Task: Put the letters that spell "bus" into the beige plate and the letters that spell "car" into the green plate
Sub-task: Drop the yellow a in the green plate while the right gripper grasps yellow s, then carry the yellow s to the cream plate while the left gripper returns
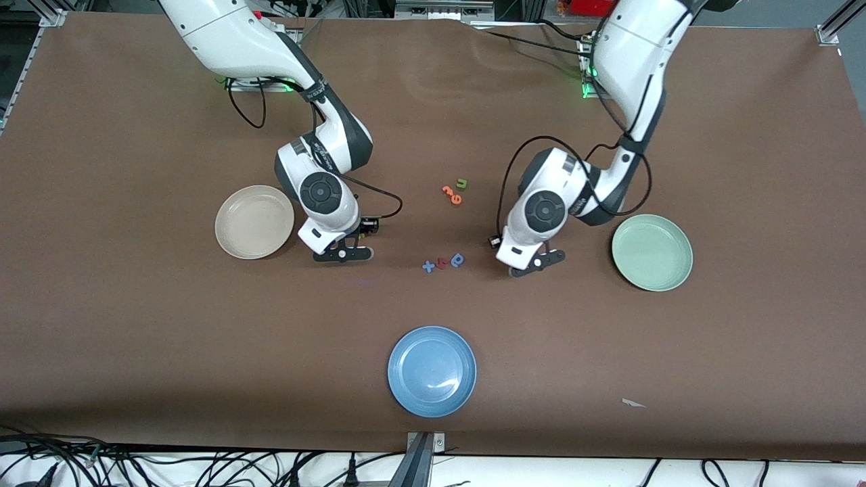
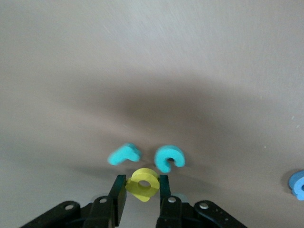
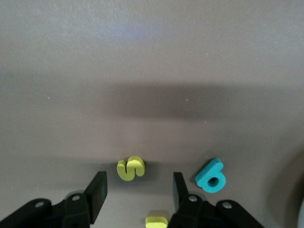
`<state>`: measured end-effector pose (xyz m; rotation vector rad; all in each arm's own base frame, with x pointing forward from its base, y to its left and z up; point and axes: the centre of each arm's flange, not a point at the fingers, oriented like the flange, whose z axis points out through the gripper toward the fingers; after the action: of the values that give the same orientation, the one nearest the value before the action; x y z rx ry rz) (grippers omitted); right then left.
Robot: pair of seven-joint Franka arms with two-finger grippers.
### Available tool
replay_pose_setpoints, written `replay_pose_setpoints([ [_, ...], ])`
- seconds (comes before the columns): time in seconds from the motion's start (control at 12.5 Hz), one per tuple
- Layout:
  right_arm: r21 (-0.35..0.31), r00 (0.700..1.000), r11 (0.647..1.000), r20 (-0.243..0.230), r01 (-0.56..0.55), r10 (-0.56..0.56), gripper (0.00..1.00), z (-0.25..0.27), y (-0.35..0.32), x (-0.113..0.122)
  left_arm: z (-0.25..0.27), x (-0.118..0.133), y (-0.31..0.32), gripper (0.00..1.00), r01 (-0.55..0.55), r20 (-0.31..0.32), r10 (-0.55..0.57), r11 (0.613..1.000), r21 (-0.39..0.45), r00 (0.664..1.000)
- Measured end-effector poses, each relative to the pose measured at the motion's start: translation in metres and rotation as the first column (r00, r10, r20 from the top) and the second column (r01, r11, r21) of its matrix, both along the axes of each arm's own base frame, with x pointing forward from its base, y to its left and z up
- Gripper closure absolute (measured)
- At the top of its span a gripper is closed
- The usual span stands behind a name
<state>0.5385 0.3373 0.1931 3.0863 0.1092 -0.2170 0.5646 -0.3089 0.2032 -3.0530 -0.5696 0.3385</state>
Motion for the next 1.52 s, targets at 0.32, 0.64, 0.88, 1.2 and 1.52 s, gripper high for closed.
replay_pose_setpoints([
  [0.32,0.010,1.000,1.000,0.012,-0.003,0.003,0.41,-0.004,0.002,-0.003,0.089,0.035,0.116,0.68,0.079,-0.048,-0.081,0.996,-0.043,0.996],
  [0.64,0.024,1.000,1.000,0.029,-0.003,0.003,0.45,-0.014,0.004,-0.002,0.069,0.049,0.262,0.68,0.206,-0.095,-0.207,0.978,-0.018,0.974],
  [0.88,0.023,1.000,1.000,0.026,-0.003,0.002,0.48,-0.018,0.004,-0.003,0.035,0.047,0.308,0.68,0.245,-0.140,-0.248,0.969,-0.042,0.958],
  [1.2,0.022,1.000,1.000,0.025,-0.004,0.003,0.52,-0.018,0.005,-0.004,0.016,0.049,0.317,0.51,0.254,-0.134,-0.259,0.966,-0.053,0.957],
  [1.52,0.024,1.000,1.000,0.026,-0.006,0.005,0.64,-0.017,0.006,-0.005,0.040,0.063,0.301,0.07,0.259,-0.077,-0.263,0.964,-0.058,0.962],
])
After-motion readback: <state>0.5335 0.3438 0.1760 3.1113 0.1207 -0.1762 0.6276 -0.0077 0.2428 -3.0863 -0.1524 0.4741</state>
